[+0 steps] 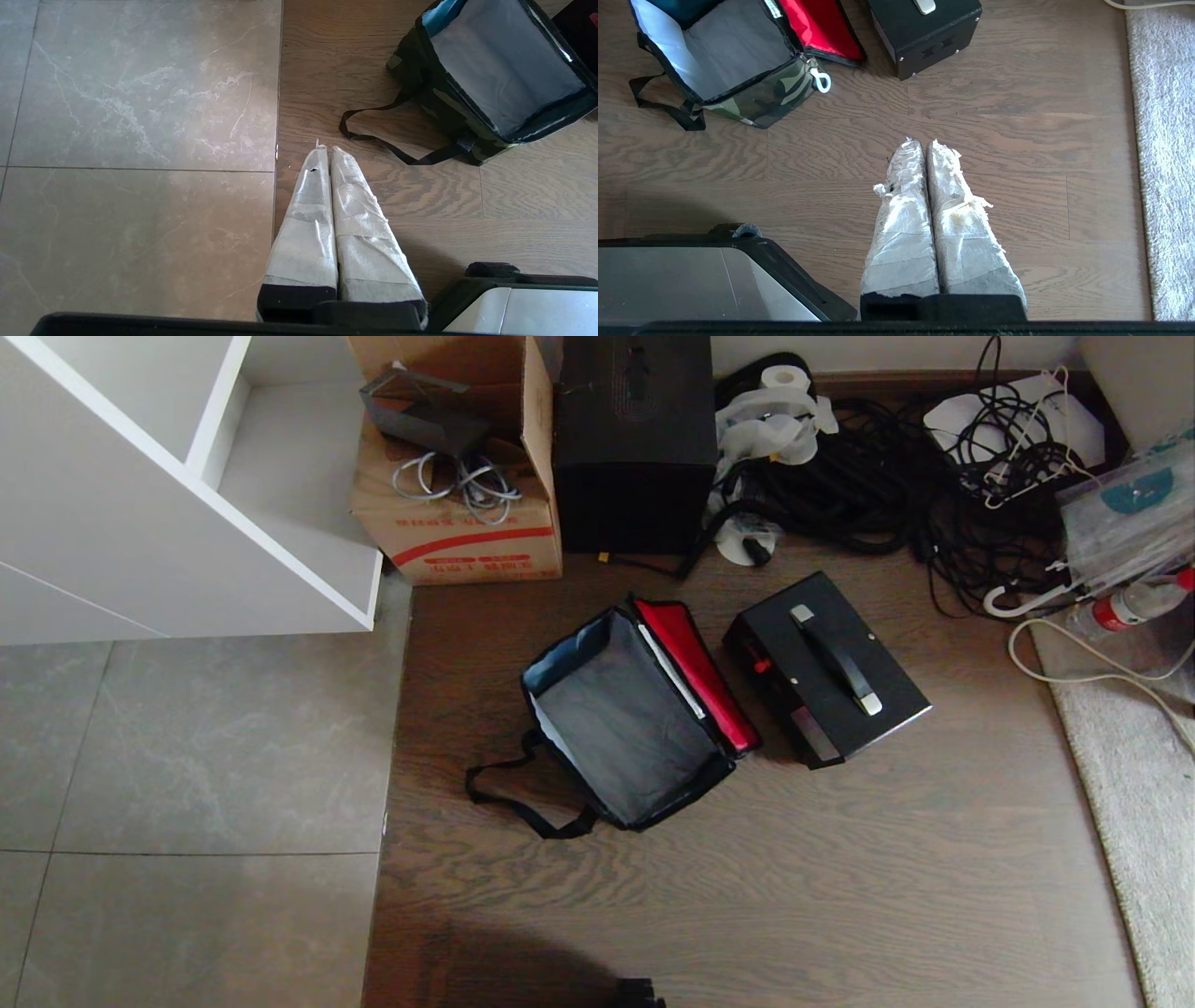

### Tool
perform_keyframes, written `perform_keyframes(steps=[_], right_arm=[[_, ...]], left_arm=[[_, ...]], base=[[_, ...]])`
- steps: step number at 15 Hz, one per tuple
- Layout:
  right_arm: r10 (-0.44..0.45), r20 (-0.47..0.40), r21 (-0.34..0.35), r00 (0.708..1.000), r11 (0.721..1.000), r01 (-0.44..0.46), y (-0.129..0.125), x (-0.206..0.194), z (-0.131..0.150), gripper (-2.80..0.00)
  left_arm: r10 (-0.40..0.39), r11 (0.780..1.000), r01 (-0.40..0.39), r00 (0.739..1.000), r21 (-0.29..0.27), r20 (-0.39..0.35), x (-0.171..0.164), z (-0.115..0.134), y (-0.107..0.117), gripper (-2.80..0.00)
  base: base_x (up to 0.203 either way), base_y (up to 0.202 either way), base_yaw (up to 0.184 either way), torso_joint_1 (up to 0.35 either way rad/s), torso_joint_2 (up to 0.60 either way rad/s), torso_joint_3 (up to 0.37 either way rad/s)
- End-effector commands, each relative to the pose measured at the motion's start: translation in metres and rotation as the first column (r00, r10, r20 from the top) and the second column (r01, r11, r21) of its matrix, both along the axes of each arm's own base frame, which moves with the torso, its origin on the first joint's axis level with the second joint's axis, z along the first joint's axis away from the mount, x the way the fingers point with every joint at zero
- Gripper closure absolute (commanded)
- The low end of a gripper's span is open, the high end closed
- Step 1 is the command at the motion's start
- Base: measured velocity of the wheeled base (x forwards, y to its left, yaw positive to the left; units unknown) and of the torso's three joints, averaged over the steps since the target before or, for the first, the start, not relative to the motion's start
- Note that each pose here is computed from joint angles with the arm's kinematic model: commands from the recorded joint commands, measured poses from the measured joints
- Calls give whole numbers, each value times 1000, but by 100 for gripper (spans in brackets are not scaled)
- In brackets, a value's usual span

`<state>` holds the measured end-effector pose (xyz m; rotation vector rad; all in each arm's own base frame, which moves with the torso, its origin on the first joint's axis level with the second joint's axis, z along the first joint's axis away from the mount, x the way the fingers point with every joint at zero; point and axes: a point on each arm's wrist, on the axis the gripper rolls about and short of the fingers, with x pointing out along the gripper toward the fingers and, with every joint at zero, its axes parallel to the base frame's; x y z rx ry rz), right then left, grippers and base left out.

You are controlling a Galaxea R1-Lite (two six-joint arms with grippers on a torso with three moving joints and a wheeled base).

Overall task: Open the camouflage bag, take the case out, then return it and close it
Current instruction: Grip the handle again

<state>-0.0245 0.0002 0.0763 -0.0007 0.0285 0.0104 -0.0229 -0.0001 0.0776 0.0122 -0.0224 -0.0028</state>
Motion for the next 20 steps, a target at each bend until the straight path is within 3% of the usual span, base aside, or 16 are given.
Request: perform_keyframes(steps=[1, 20], right_arm=[[0, -2, -1, 1000, 1000, 0, 0, 0, 0, 0], [0, -2, -1, 1000, 1000, 0, 0, 0, 0, 0]], left_arm=[[0, 1000, 0, 1000, 0, -10, 1, -2, 0, 0], [0, 1000, 0, 1000, 0, -10, 1, -2, 0, 0]], base=[[0, 0, 0, 0, 0, 0], [0, 0, 0, 0, 0, 0]])
